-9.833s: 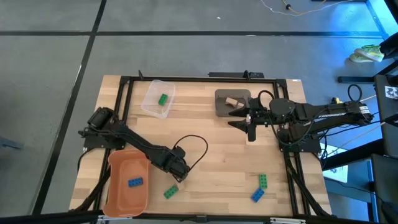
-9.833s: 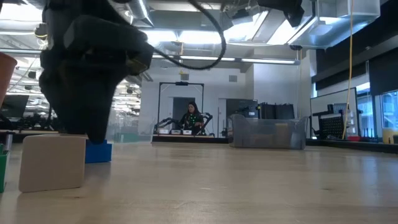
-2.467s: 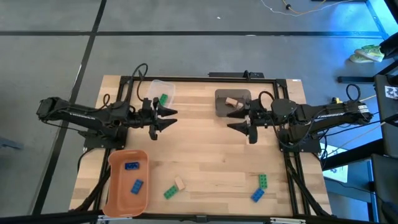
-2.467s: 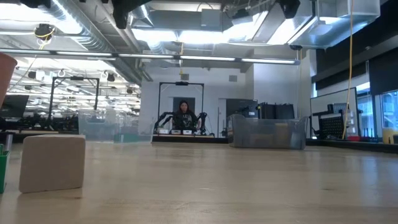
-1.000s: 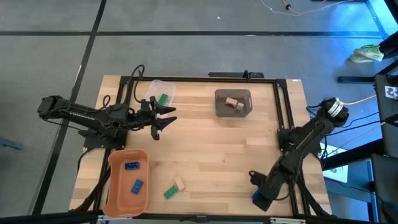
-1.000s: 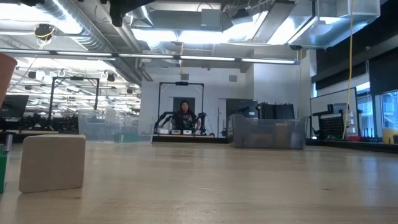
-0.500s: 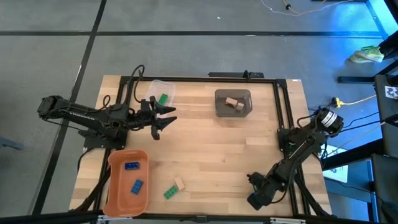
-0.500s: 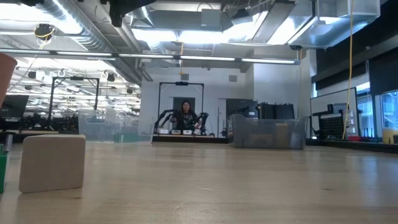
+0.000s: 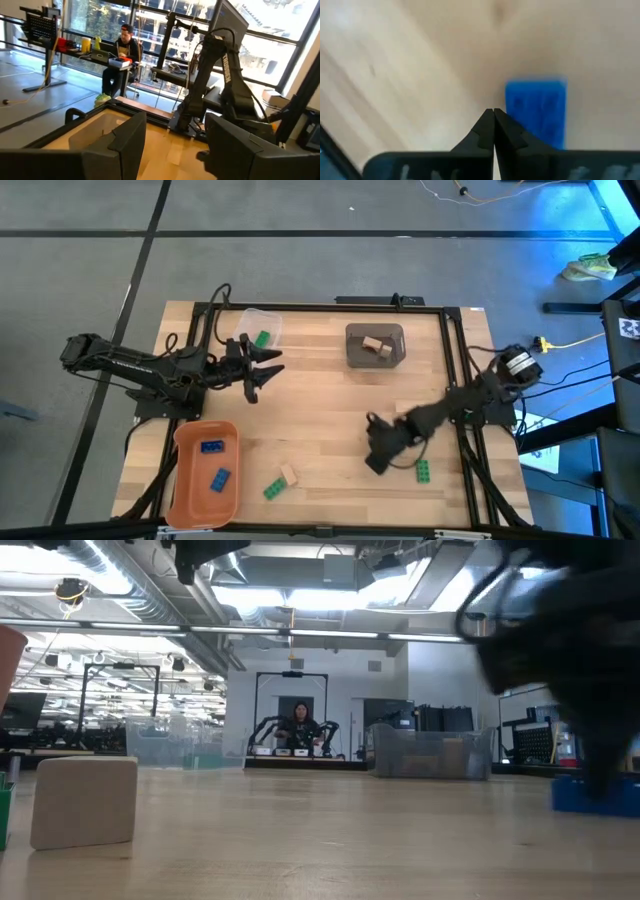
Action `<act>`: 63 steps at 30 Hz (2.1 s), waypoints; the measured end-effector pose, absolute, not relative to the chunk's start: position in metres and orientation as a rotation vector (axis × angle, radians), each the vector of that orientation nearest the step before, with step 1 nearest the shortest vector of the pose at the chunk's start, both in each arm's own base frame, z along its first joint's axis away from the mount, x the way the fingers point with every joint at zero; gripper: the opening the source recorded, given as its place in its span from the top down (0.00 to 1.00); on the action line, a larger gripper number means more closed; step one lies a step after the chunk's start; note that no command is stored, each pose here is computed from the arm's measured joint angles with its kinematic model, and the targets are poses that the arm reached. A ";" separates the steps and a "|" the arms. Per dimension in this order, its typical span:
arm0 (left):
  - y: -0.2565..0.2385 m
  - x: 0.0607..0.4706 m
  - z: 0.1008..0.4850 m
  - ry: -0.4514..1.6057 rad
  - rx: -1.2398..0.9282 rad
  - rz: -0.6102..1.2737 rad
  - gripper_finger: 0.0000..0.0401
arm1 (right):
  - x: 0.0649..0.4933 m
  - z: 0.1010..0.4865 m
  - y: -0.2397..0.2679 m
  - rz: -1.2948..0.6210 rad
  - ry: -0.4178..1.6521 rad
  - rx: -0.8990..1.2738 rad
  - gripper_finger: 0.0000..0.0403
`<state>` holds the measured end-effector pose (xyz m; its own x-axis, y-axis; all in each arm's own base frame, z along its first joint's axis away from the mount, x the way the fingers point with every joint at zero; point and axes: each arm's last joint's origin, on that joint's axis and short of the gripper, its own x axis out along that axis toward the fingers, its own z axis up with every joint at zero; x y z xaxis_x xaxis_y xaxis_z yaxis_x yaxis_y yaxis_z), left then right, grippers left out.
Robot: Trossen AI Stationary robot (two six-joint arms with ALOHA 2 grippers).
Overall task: Sort & place blocks by color
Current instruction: Put the blue game piece into the orange bin
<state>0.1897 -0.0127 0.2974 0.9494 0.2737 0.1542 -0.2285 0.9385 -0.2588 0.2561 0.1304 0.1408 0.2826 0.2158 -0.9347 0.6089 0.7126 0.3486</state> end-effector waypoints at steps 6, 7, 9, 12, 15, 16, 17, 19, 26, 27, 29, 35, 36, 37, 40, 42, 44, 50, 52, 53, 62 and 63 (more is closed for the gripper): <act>-0.012 0.190 0.297 -0.191 -0.242 0.265 0.51 | 0.273 0.174 0.097 -0.130 1.144 0.600 1.00; -0.013 0.190 0.297 -0.190 -0.242 0.266 0.51 | 0.272 0.181 0.094 -0.100 1.116 0.576 1.00; -0.013 0.190 0.298 -0.191 -0.242 0.266 0.51 | 0.268 0.196 0.091 -0.046 1.064 0.533 1.00; -0.013 0.190 0.297 -0.191 -0.242 0.266 0.51 | 0.259 0.213 0.090 -0.008 1.019 0.498 0.98; -0.013 0.190 0.297 -0.187 -0.241 0.267 0.51 | 0.251 0.222 0.090 -0.010 1.011 0.526 0.97; -0.013 0.190 0.297 -0.187 -0.241 0.266 0.51 | 0.249 0.223 0.091 -0.020 1.019 0.552 0.97; -0.012 0.190 0.297 -0.187 -0.241 0.268 0.51 | 0.247 0.225 0.091 -0.028 1.026 0.575 0.96; -0.012 0.190 0.297 -0.188 -0.241 0.274 0.51 | 0.243 0.225 0.093 -0.050 1.047 0.610 0.94; -0.011 0.189 0.297 -0.192 -0.245 0.320 0.51 | 0.230 0.217 0.097 -0.194 1.167 0.671 0.71; -0.011 0.189 0.297 -0.192 -0.245 0.320 0.51 | 0.228 0.216 0.097 -0.222 1.176 0.681 0.67; -0.011 0.189 0.297 -0.192 -0.246 0.321 0.51 | 0.226 0.216 0.096 -0.263 1.184 0.695 0.57; -0.011 0.189 0.297 -0.192 -0.246 0.320 0.51 | 0.229 0.207 0.098 -0.313 1.207 0.684 0.33; -0.011 0.189 0.297 -0.192 -0.247 0.316 0.51 | 0.230 0.204 0.099 -0.317 1.218 0.676 0.31; -0.011 0.189 0.297 -0.191 -0.247 0.310 0.51 | 0.231 0.200 0.101 -0.320 1.233 0.664 0.29; -0.012 0.190 0.297 -0.192 -0.248 0.276 0.51 | 0.235 0.188 0.109 -0.322 1.270 0.641 0.28; -0.013 0.190 0.298 -0.191 -0.250 0.241 0.51 | 0.237 0.180 0.115 -0.326 1.284 0.640 0.28; -0.014 0.190 0.298 -0.189 -0.251 0.211 0.51 | 0.238 0.173 0.122 -0.328 1.300 0.631 0.27; -0.015 0.190 0.298 -0.195 -0.346 0.174 0.51 | 0.237 0.150 0.135 -0.393 1.371 0.614 0.27; -0.015 0.190 0.298 -0.195 -0.348 0.172 0.51 | 0.237 0.144 0.139 -0.392 1.384 0.600 0.27; -0.015 0.190 0.298 -0.195 -0.349 0.171 0.51 | 0.237 0.141 0.141 -0.393 1.390 0.592 0.27; -0.015 0.193 0.296 -0.204 -0.542 0.155 0.51 | 0.236 0.133 0.145 -0.471 1.369 0.568 0.33; -0.016 0.196 0.293 -0.193 -0.580 0.155 0.51 | 0.235 0.133 0.144 -0.474 1.372 0.568 0.37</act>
<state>0.1955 -0.0157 0.2932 0.9704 0.1991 0.1366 -0.0911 0.8258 -0.5565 0.2355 0.1444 0.1329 0.1436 0.0129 -0.9896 0.6207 0.7776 0.1002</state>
